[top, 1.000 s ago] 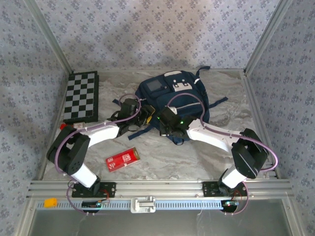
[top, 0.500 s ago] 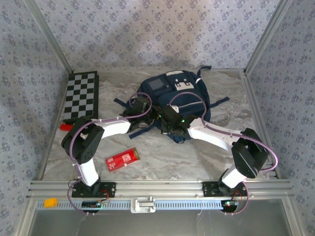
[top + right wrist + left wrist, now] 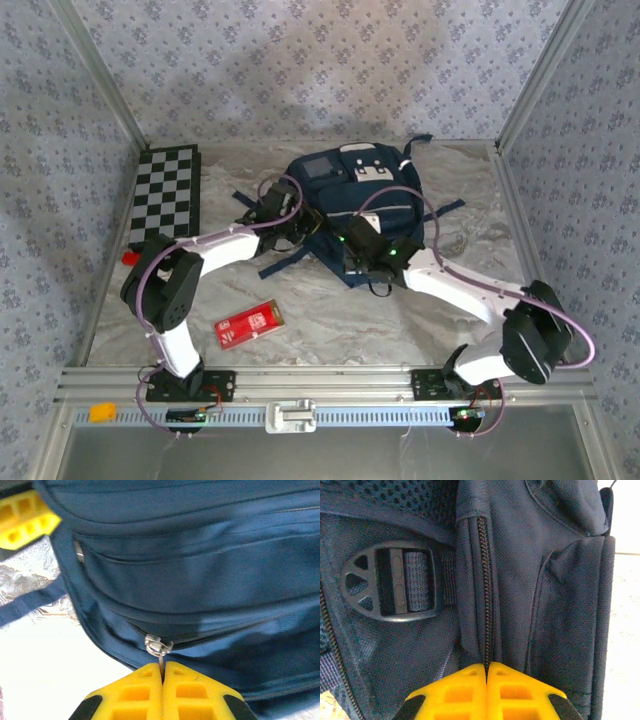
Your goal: Pack books, pencil case, and school supplies into a backpack
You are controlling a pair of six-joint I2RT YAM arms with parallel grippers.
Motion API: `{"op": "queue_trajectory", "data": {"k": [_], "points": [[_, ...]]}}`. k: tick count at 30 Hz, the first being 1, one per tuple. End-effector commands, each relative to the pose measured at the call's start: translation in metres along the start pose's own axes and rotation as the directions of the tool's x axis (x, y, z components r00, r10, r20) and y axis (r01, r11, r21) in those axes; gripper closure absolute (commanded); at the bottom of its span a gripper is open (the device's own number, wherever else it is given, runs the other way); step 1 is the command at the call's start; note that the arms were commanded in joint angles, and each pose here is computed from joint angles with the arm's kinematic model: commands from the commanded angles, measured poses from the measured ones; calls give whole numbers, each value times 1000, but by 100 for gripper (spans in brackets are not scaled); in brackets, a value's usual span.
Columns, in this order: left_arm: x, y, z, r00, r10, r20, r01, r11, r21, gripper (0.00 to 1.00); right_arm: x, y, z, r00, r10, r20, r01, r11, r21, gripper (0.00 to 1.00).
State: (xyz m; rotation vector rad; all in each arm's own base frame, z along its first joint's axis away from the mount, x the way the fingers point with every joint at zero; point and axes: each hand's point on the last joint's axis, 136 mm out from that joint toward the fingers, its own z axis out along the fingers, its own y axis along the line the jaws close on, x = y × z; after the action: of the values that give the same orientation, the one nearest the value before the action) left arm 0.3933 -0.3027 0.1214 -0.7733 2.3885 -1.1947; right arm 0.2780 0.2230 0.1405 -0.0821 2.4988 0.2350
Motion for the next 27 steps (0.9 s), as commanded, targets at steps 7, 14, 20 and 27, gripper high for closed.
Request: {"op": "queue_trajectory", "data": {"k": [7,14,20,27], "points": [[-70,-37,9,993,83,83,-87,995,41,100,20,-23,-30,988,-140,-68,140,990,-3,100],[-65,-47,3,989,144,34,-145,988,42,99,1,-2,-14,994,-105,-40,103,993,-54,100],[-56,-39,-4,995,94,33,-96,993,64,100,-6,11,-13,992,-116,-48,112,990,-81,93],[-51,-38,-6,996,92,24,-93,995,47,100,-8,30,-7,996,-80,-44,72,985,-154,60]]}}
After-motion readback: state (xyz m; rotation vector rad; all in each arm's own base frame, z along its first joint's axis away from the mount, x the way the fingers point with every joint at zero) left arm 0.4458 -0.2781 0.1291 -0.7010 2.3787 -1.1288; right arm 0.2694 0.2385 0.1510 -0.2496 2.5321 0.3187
